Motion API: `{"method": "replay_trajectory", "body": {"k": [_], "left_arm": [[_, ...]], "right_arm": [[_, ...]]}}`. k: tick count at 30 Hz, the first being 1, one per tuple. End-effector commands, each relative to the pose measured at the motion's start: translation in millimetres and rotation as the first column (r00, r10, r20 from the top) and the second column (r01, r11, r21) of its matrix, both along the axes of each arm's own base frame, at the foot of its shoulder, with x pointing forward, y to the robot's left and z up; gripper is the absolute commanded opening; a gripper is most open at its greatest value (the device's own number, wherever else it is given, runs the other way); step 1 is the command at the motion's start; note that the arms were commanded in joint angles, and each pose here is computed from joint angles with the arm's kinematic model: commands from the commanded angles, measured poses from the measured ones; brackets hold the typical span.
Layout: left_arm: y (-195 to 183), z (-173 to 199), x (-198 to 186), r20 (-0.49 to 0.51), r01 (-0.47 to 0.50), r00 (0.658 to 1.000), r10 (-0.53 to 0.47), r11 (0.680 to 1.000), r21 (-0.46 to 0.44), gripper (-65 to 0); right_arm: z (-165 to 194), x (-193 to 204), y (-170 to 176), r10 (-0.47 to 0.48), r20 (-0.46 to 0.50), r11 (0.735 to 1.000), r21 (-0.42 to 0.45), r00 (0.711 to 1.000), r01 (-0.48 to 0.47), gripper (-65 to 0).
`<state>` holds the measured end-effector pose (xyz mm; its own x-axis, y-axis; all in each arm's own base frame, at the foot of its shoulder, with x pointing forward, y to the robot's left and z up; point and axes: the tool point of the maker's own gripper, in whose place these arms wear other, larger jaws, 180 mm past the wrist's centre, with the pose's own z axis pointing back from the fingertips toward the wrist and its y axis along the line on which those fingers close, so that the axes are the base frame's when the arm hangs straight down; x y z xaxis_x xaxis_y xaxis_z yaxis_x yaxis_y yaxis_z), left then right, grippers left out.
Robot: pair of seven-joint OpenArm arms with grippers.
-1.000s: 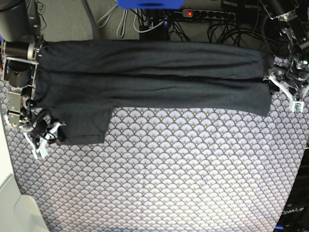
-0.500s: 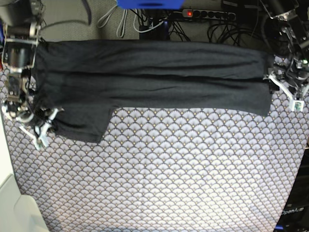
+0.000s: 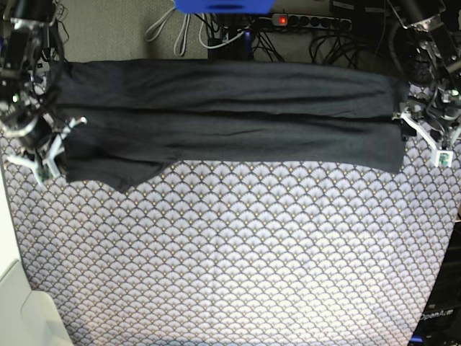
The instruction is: Fold the T-shirt properly
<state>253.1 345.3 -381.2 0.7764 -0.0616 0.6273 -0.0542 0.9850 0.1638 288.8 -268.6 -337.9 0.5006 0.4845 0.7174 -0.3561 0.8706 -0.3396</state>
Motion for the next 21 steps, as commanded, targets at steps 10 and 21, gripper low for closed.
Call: {"method": "replay_trajectory", "body": {"k": [10, 21], "left_arm": [[5, 12, 9, 0.038, 0.008, 0.999, -0.008, 1.0, 0.019, -23.3], [6, 12, 8, 0.036, 0.004, 0.999, -0.005, 1.0, 0.019, -23.3]], "right_arm": [[47, -23, -2, -0.042, 0.129, 0.998, -0.033, 0.991, 0.046, -65.0], [23, -61, -8, -0.079, 0.032, 0.996, -0.033, 0.996, 0.08, -65.0]]}}
